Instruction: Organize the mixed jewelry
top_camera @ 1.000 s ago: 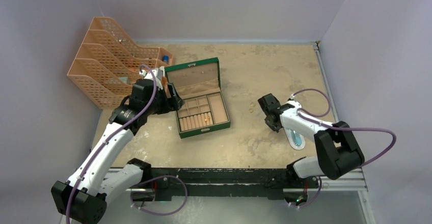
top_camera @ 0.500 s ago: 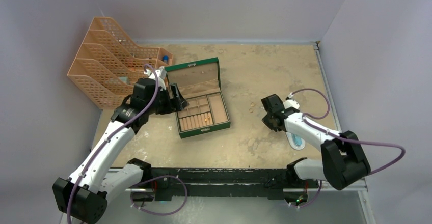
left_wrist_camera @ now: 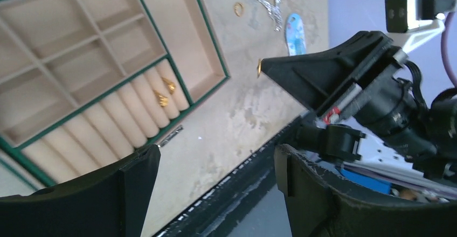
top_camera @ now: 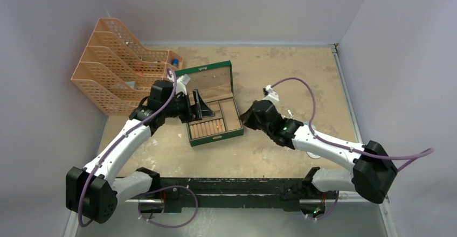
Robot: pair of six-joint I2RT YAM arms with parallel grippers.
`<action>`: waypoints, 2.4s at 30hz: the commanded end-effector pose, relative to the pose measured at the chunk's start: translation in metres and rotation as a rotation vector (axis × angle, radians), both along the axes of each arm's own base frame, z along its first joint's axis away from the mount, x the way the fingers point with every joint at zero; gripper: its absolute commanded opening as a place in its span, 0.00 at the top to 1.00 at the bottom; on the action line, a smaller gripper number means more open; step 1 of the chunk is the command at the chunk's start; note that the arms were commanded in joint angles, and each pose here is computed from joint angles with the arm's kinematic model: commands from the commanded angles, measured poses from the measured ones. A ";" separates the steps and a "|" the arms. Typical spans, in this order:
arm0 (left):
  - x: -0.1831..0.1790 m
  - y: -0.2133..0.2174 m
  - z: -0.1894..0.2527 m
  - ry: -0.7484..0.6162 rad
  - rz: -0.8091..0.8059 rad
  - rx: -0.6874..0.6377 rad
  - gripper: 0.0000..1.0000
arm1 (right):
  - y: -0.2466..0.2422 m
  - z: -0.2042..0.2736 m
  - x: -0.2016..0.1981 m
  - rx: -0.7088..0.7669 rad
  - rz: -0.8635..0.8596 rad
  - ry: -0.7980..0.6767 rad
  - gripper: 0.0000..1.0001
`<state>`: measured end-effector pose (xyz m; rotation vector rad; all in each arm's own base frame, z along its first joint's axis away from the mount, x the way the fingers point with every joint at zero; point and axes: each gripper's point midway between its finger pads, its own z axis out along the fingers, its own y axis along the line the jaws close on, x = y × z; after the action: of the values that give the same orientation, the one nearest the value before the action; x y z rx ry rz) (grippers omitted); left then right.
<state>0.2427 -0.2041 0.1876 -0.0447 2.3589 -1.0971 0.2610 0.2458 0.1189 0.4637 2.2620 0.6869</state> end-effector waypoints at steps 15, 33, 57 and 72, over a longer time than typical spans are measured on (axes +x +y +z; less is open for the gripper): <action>0.001 -0.031 -0.001 0.083 -0.100 -0.188 0.56 | 0.115 0.077 -0.016 0.152 0.339 -0.217 1.00; -0.002 -0.034 -0.012 0.105 -0.131 -0.196 0.89 | 0.124 0.068 -0.020 0.161 0.373 -0.199 1.00; -0.002 -0.028 0.010 0.055 -0.146 -0.209 1.00 | 0.086 0.105 -0.031 0.427 0.278 -0.221 0.51; -0.035 -0.033 0.114 -0.022 -0.369 -0.523 1.00 | 0.090 0.197 -0.070 0.846 0.598 -0.461 0.37</action>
<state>0.2191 -0.2355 0.2497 0.0579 2.2036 -1.7566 0.2179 0.3234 0.2443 0.2107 1.8284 1.6240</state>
